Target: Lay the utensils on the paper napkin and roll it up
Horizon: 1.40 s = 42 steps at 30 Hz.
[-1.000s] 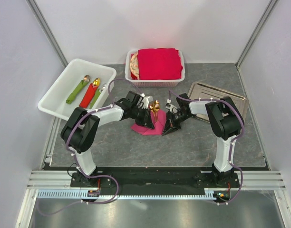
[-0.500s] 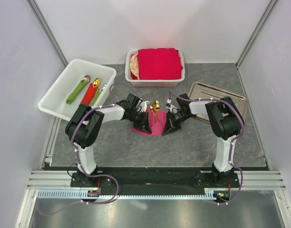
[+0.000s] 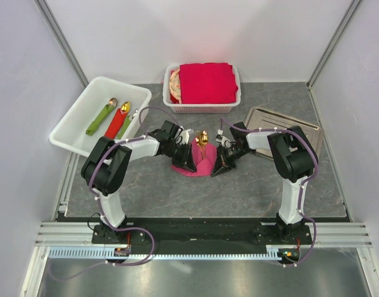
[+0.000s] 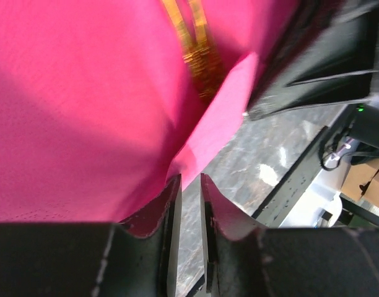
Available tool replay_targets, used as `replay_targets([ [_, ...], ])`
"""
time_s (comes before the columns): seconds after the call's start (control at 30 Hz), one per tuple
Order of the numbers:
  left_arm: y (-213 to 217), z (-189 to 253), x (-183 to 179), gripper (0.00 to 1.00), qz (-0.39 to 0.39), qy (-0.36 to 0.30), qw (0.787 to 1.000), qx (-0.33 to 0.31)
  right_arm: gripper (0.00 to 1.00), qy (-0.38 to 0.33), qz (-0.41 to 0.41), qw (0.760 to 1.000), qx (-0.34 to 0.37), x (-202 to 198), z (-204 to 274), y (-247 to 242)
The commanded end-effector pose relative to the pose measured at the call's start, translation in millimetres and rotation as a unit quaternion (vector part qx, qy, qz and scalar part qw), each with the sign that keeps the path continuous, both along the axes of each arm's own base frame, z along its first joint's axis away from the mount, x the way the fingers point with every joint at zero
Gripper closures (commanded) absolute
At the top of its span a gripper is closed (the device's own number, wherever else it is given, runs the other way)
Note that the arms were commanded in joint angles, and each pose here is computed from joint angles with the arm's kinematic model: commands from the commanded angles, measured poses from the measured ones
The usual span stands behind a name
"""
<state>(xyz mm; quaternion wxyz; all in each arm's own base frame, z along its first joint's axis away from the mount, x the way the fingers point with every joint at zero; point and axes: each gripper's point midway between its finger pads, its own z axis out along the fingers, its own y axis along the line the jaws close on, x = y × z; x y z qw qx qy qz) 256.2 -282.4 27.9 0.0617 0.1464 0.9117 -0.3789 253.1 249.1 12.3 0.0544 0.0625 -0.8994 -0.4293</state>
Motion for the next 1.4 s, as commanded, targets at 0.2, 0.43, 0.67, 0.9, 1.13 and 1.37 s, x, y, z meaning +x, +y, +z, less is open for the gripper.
replay_targets([
  [0.2, -40, 38, 23, 0.74, -0.020, -0.067, 0.995, -0.069, 0.96, -0.001, -0.001, 1.000, -0.025, -3, -15, -8],
  [0.43, -30, 9, 35, 0.78, 0.010, -0.057, 0.998, -0.031, 0.96, -0.006, 0.000, 1.000, -0.020, -3, -10, -8],
  [0.67, -25, -3, 34, 0.82, 0.014, -0.045, 0.999, -0.016, 0.95, -0.006, 0.001, 1.000, -0.012, -4, -5, -6],
  [0.9, -21, -15, 32, 0.88, 0.014, -0.031, 0.999, 0.001, 0.92, -0.037, 0.001, 0.999, 0.030, 8, 29, 8],
  [1.13, -20, -17, 32, 0.90, 0.011, -0.032, 0.999, 0.007, 0.92, -0.059, -0.014, 0.997, 0.037, 29, 43, 16],
  [1.37, -19, -17, 32, 0.91, 0.008, -0.035, 0.999, 0.009, 0.94, -0.054, -0.016, 0.998, 0.009, 33, 20, 12],
])
